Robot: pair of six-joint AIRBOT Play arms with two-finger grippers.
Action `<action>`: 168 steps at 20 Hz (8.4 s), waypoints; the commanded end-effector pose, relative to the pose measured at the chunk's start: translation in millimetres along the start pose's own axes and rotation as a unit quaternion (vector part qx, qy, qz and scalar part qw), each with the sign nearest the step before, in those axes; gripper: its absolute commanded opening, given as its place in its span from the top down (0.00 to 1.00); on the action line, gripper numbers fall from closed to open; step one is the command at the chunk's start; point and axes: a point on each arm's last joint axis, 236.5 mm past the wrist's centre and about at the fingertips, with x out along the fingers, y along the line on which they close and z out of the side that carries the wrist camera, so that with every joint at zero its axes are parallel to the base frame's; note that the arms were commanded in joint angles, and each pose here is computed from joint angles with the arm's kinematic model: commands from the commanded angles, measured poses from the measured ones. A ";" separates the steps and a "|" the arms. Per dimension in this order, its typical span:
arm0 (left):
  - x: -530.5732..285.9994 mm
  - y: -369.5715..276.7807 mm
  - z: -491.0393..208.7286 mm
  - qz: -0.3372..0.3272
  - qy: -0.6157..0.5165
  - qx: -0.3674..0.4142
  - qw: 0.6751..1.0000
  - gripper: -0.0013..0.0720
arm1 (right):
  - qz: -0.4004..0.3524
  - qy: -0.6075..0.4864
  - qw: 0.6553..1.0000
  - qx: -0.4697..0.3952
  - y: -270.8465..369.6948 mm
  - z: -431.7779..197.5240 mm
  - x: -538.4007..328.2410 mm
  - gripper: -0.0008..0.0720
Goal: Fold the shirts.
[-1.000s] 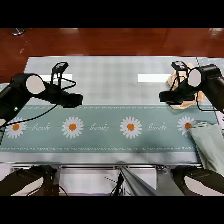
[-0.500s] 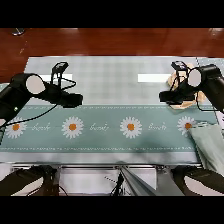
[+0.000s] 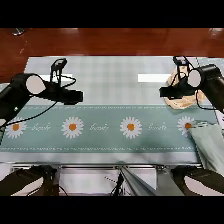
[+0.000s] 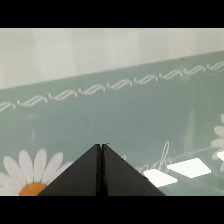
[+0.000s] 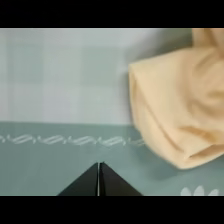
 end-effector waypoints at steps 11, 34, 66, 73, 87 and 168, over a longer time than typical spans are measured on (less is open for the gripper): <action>-14.2 38.6 92.2 0.075 -0.186 0.065 0.978 0.02 | -0.091 -0.144 0.952 0.253 -188.0 91.5 75.5 0.13; -69.8 -15.5 -72.1 -0.079 -0.091 -0.006 0.993 0.02 | 0.157 -0.512 0.844 0.020 -41.7 170.1 -407.5 0.96; -42.3 17.0 -124.9 -0.049 0.009 -0.083 0.995 0.02 | 0.264 -0.012 0.964 0.025 47.1 -4.9 -82.1 0.14; 21.3 -34.7 -125.2 -0.218 0.051 -0.203 0.953 0.02 | 0.250 0.023 0.948 0.194 -10.3 -109.2 -37.2 0.14; 55.4 -74.8 -67.3 -0.328 0.062 -0.154 0.930 0.96 | 0.347 0.081 0.910 0.212 109.9 -150.7 5.7 0.14; -21.2 73.1 -58.9 -0.254 -0.026 -0.254 0.933 0.02 | 0.240 0.020 0.902 0.358 -95.9 -97.6 5.0 0.14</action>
